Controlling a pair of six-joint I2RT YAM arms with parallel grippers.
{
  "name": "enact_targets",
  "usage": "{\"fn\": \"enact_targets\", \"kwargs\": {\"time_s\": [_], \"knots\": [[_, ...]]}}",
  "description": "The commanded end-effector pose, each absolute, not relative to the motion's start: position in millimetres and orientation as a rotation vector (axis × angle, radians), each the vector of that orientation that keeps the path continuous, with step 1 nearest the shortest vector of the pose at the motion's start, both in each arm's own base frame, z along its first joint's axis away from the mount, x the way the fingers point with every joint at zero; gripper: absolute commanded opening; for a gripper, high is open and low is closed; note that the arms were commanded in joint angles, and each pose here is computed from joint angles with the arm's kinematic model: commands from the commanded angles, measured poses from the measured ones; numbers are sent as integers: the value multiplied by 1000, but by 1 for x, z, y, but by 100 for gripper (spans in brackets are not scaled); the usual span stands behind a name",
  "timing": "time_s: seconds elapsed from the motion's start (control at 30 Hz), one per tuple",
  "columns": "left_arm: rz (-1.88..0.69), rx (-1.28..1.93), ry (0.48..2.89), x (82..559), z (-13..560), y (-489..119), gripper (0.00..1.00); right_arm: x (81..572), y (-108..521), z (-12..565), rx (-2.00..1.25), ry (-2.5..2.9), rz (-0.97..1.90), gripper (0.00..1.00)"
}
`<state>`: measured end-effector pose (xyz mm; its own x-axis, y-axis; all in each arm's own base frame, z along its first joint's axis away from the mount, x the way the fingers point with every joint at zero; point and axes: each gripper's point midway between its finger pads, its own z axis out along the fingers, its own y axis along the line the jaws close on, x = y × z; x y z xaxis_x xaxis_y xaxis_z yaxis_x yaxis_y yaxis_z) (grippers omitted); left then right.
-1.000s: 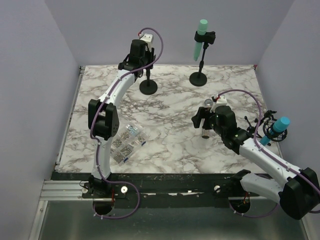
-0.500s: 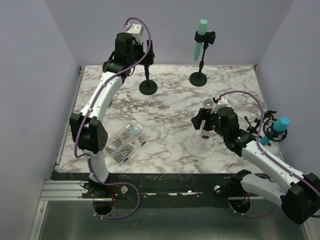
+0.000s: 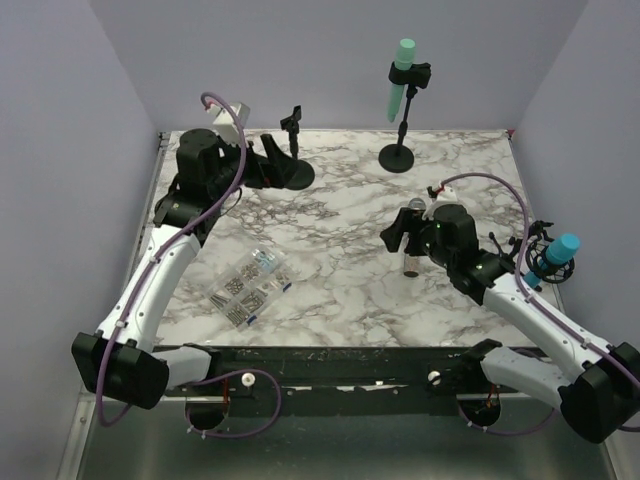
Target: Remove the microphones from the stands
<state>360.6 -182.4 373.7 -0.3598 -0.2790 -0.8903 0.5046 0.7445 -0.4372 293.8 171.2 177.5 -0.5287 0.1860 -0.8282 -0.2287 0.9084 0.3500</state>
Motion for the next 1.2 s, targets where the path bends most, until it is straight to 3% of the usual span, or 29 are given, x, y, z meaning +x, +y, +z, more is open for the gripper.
{"fn": "enact_targets", "kwargs": {"time_s": [0.0, 0.23, 0.6, 1.17], "knots": [[-979, 210, 1848, 339, 335, -201, 97, 297, 178, 184, 13, 2100, 553, 81], [-981, 331, 1856, 328, 340, -214, 97, 336, 175, 216, 82, 2035, 444, 81], [-993, 360, 1920, 335, 326, -220, 99, 435, 163, 297, 132, 1828, 160, 84], [-1091, 364, 1907, 329, 323, -231, 99, 569, 151, 418, 163, 1500, 68, 82]]}}
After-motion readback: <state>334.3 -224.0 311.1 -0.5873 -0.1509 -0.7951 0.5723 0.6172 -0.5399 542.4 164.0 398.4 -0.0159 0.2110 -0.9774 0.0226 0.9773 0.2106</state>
